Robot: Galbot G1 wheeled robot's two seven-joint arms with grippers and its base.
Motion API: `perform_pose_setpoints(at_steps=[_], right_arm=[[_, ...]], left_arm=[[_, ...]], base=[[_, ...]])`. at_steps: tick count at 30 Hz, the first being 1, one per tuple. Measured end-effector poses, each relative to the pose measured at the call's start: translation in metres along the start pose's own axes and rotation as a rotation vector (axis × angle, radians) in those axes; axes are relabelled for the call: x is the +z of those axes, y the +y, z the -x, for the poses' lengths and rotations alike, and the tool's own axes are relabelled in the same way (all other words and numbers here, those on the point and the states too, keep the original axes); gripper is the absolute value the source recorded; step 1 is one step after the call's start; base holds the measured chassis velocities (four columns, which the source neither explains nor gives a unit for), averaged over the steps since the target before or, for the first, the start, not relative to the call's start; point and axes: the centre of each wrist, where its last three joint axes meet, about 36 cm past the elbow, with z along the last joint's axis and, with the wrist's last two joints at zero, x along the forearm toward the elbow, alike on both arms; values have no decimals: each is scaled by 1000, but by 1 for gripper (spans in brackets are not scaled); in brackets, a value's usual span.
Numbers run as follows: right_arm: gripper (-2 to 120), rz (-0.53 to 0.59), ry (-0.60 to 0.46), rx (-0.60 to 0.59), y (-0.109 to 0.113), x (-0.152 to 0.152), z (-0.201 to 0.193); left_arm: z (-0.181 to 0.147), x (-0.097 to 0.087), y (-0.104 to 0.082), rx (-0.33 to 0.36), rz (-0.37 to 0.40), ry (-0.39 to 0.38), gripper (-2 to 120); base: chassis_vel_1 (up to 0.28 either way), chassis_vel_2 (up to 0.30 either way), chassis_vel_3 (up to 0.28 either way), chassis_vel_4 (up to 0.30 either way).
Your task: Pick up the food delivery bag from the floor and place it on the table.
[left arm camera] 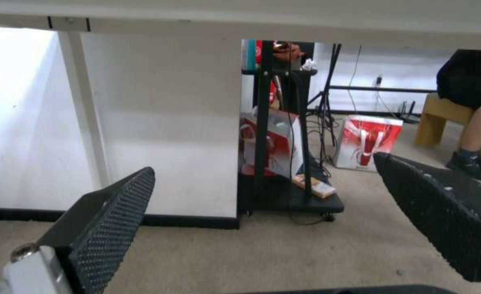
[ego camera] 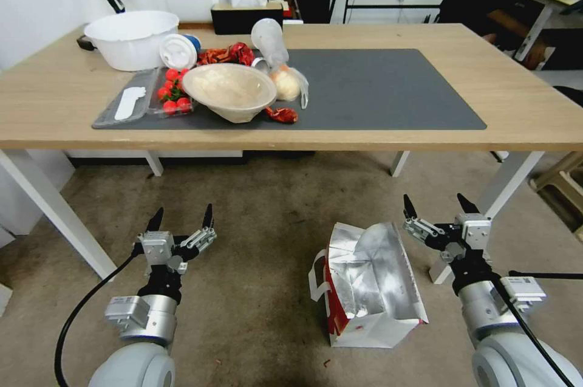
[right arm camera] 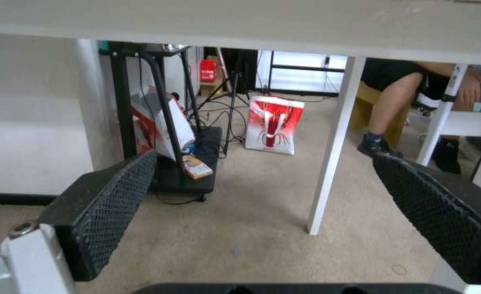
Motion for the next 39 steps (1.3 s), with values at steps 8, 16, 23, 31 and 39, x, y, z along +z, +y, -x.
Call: perform_pose_setpoints(at_steps=[8,16,23,31,39], right_arm=[[100,-1,-1,-1,0,-1,-1],[100,-3,0,-1,0,-1,-1],[100,-4,-2,-1,0,-1,-1],[100,-5,-3,0,0,0,-1],[100,-5,-4,0,0,0,0]], left_arm=[[0,0,0,0,0,0,100],[0,0,0,2,-1,1,100],[0,0,-1,2,-2,0,100],[0,0,0,5,1,-1,100],[0,0,0,3,0,0,100]], base=[[0,0,0,0],[0,0,0,0],[0,0,0,0],[0,0,0,0],[0,0,0,0]])
